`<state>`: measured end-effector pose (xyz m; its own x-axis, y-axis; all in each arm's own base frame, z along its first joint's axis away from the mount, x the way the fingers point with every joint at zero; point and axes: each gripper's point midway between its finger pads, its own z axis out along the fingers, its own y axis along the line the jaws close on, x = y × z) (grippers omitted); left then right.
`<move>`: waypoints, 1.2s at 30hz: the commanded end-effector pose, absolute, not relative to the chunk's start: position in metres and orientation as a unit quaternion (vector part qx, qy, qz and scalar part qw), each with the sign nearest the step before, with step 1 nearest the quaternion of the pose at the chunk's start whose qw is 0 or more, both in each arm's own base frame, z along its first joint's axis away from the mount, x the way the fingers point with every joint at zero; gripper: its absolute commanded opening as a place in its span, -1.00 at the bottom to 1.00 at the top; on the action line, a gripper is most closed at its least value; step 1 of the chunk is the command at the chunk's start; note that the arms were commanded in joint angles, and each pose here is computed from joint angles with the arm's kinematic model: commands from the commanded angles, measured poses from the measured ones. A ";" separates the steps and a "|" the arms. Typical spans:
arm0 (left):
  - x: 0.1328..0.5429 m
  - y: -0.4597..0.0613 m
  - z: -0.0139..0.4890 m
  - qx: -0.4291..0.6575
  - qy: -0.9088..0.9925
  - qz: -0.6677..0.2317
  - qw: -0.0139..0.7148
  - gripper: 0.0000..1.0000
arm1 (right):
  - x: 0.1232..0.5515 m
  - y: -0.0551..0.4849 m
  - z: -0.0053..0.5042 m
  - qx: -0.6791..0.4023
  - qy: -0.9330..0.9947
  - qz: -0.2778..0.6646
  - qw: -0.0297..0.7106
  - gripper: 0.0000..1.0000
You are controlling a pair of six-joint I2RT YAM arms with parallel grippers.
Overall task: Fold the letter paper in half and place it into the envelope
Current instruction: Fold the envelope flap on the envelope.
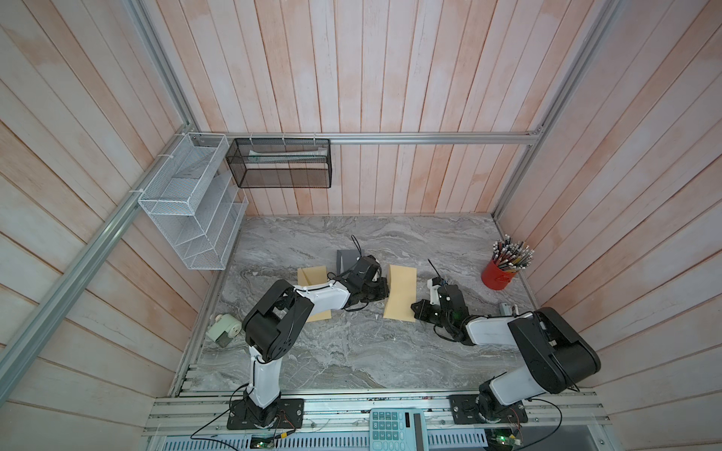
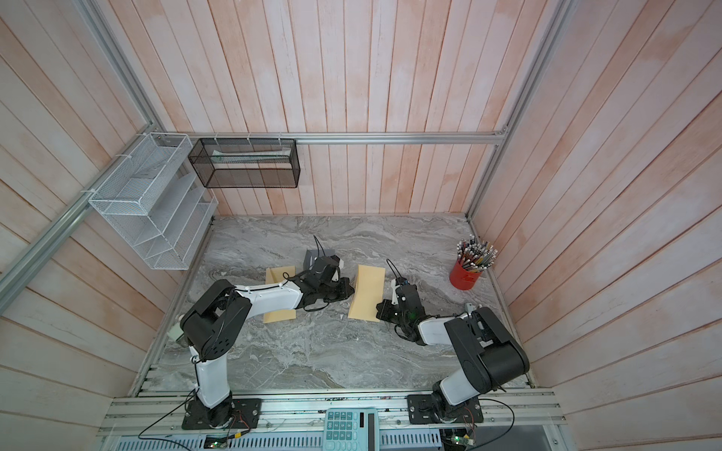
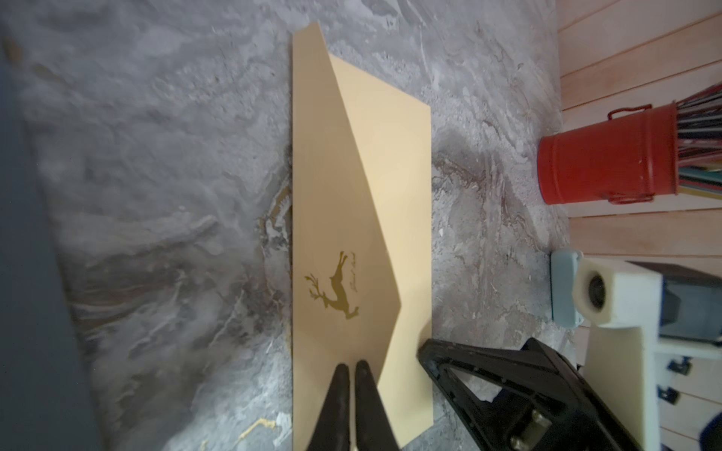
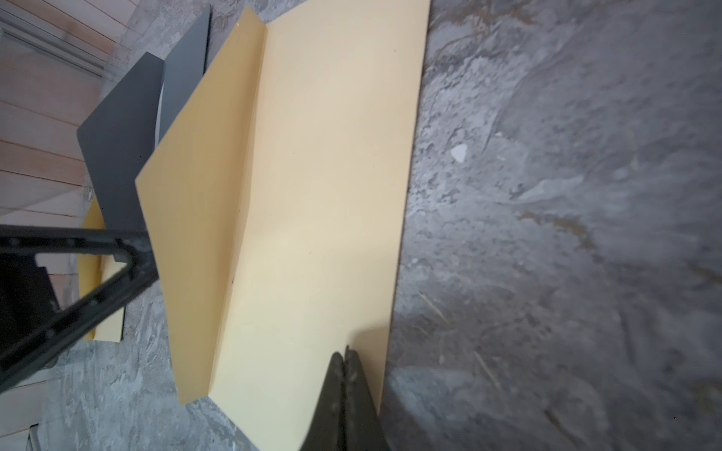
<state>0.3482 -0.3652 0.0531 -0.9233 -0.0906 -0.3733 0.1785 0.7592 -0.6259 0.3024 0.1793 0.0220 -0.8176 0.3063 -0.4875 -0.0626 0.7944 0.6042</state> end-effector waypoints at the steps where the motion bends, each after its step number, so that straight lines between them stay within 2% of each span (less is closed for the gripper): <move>1: 0.343 -0.378 0.045 0.031 0.916 -0.358 0.178 -0.84 | 0.294 0.182 0.013 0.069 0.904 0.319 0.278 -0.97; 9: 0.327 -0.372 0.009 0.017 0.925 -0.351 0.142 -0.88 | 0.309 0.186 0.051 0.046 0.887 0.327 0.322 -0.97; 16: 0.318 -0.362 -0.002 0.010 0.930 -0.340 0.136 -0.89 | 0.331 0.204 0.084 0.006 0.874 0.338 0.349 -0.97; 20: 0.315 -0.361 -0.005 0.007 0.930 -0.342 0.131 -0.89 | 0.342 0.223 0.080 -0.016 0.877 0.344 0.336 -0.97; 25: 0.315 -0.359 -0.006 0.003 0.930 -0.344 0.130 -0.89 | 0.356 0.237 0.052 -0.020 0.891 0.337 0.305 -0.96; 36: 0.313 -0.355 -0.005 -0.002 0.926 -0.355 0.126 -0.89 | 0.390 0.227 0.012 0.009 0.909 0.300 0.289 -0.97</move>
<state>0.3317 -0.3743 0.0246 -0.9421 -0.1074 -0.3177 0.1580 0.6934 -0.7030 0.3803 0.2382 0.0252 -0.8278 0.1806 -0.5312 -0.1974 0.7925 0.5770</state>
